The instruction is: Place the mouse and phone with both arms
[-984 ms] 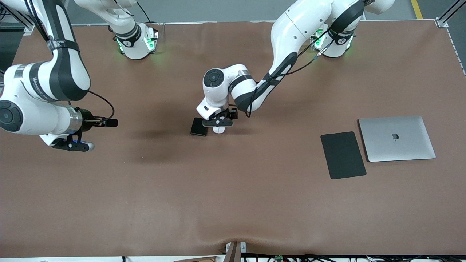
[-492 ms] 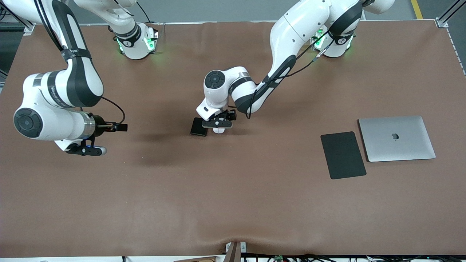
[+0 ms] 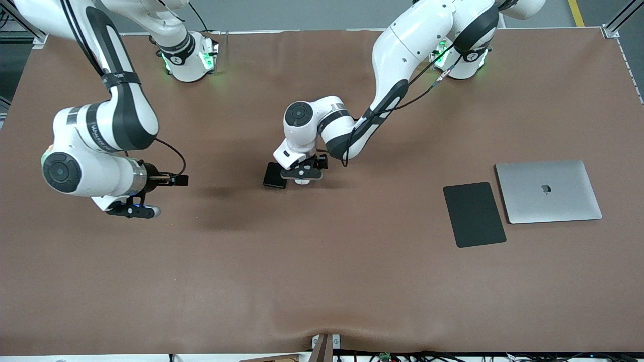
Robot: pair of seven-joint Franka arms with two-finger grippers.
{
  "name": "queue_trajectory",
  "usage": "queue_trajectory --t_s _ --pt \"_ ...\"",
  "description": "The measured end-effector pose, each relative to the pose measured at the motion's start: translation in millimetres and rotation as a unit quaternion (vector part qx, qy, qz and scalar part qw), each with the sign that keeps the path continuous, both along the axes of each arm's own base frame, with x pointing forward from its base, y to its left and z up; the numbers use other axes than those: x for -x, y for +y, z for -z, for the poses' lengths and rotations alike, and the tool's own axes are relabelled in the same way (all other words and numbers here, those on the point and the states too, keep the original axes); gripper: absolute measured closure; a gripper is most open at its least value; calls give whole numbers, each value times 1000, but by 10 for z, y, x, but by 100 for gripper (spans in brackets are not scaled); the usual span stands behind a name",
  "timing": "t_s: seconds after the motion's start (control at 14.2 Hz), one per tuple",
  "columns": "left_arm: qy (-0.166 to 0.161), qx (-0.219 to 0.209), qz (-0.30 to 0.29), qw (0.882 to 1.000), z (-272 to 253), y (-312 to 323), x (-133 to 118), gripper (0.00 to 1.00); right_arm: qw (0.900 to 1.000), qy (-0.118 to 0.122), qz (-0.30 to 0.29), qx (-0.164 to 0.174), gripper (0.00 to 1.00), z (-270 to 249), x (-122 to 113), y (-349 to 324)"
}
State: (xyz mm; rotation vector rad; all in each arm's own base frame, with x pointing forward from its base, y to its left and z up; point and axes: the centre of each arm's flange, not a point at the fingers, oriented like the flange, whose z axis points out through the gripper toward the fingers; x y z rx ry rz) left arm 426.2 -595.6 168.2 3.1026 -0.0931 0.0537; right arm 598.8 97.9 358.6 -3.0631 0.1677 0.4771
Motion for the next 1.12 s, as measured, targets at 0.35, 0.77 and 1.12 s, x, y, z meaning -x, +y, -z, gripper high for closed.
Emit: queue_trajectory --t_s 0.35,0.77,1.12 --pt "-12 2 4 1000 6 -51 8 29 1000 -5 1 1 0 14 -5 76" --pt "-18 6 0 1000 -87 -56 -63 41 1000 -13 -2 0 0 76 -2 309" --pt "-17 -4 -30 999 -529 117 -343 41 999 -27 18 -17 0 232 30 557"
